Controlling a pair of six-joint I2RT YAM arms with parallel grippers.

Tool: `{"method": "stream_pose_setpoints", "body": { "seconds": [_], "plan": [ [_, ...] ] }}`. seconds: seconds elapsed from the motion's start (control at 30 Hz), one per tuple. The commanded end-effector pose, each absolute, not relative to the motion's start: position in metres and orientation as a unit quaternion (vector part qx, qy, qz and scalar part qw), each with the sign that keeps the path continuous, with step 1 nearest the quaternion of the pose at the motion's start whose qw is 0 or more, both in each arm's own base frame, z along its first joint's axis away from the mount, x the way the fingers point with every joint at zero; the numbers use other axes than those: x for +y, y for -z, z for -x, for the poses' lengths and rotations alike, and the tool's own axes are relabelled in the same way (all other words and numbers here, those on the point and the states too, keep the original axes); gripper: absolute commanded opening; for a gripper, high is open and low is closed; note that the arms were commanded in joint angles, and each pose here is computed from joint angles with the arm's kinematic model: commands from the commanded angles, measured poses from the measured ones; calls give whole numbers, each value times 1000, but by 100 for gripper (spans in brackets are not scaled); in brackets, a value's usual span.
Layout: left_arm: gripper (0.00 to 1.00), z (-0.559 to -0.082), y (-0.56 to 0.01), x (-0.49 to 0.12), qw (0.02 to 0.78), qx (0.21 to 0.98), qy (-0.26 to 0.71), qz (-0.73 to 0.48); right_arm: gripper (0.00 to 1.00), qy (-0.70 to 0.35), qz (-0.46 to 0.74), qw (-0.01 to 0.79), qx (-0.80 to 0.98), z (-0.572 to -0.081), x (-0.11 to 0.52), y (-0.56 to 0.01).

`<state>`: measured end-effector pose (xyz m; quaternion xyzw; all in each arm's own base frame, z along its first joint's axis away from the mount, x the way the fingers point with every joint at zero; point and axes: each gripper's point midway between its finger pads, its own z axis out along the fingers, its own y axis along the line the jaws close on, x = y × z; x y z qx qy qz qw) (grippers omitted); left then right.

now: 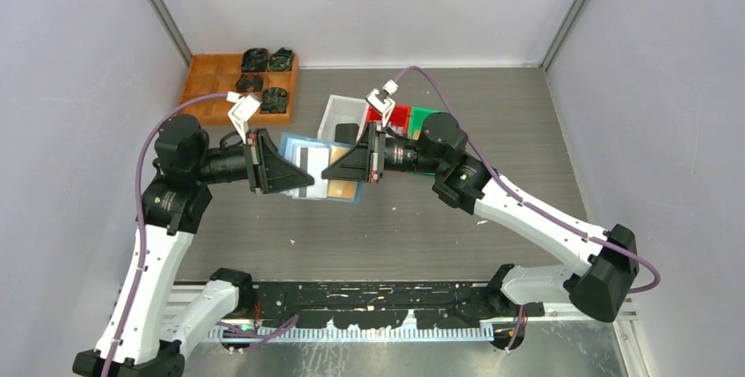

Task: Take the credit cards out of the card holder
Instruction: Remove the credit card from the card holder.

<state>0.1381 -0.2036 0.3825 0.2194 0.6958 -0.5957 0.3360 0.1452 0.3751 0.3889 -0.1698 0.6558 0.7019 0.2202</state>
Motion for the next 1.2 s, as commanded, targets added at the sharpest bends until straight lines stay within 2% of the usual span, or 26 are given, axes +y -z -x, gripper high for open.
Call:
{"method": "stream_pose_setpoints", "body": {
  "seconds": [0.0, 1.03, 1.17],
  "plan": [
    [19, -129, -397, -205, 342, 669, 610, -251, 3, -724, 180, 251, 617, -134, 364, -415],
    [20, -126, -405, -204, 345, 666, 614, -248, 1, -719, 160, 276, 618, -134, 352, -403],
    [18, -126, -406, -205, 343, 665, 616, -247, 1, -728, 153, 282, 606, -135, 350, -406]
  ]
}}
